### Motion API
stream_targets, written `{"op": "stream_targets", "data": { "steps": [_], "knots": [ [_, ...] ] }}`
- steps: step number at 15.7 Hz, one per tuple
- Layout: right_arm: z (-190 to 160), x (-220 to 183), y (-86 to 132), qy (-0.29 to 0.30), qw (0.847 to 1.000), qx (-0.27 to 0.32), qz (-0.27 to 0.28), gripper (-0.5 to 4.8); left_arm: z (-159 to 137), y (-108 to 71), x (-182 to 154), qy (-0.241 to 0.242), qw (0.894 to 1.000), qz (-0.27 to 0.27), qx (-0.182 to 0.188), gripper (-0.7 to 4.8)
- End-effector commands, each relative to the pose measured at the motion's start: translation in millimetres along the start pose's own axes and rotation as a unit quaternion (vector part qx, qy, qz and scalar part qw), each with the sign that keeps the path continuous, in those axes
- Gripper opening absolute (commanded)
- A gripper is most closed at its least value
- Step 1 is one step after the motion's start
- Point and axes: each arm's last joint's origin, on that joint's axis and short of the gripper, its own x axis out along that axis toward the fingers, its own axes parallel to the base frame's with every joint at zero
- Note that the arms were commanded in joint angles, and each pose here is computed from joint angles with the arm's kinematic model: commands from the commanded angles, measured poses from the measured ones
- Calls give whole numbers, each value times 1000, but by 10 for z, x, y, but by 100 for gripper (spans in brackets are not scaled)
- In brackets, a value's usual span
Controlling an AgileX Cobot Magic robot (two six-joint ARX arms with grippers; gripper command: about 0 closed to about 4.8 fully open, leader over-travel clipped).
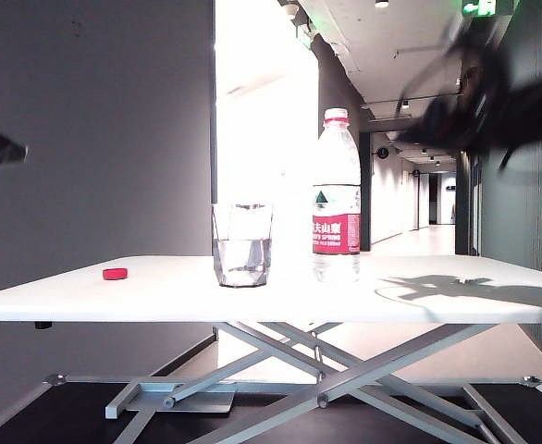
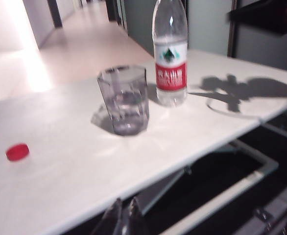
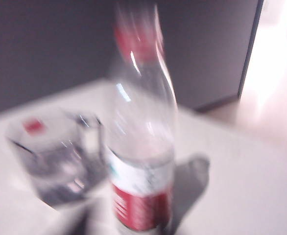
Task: Pick up the mineral water bottle on the table and pour water into the mug until it's half full.
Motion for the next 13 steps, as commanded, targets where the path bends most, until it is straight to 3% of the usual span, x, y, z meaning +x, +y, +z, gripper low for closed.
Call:
{"op": "stream_targets", "data": {
  "steps": [1, 5, 7, 10, 13],
  "knots": [
    [102, -367, 251, -1, 998, 3, -63, -1, 58, 6, -2, -27, 1000, 2, 6, 3],
    [51, -931, 584, -30, 997, 2, -73, -1, 107, 23, -44, -47, 998, 36, 11, -6],
    [27, -1034, 641, -37, 996, -1, -75, -2, 148, 18, -101, -68, 997, 42, 15, -6],
    [26, -1148, 704, -23, 997, 4, -73, -1, 86, 0, -267, -46, 996, 80, 6, -6],
    [73, -1261, 746, -26, 995, 2, -95, -2, 110, -14, -267, -43, 997, 70, 8, -6]
  ]
}}
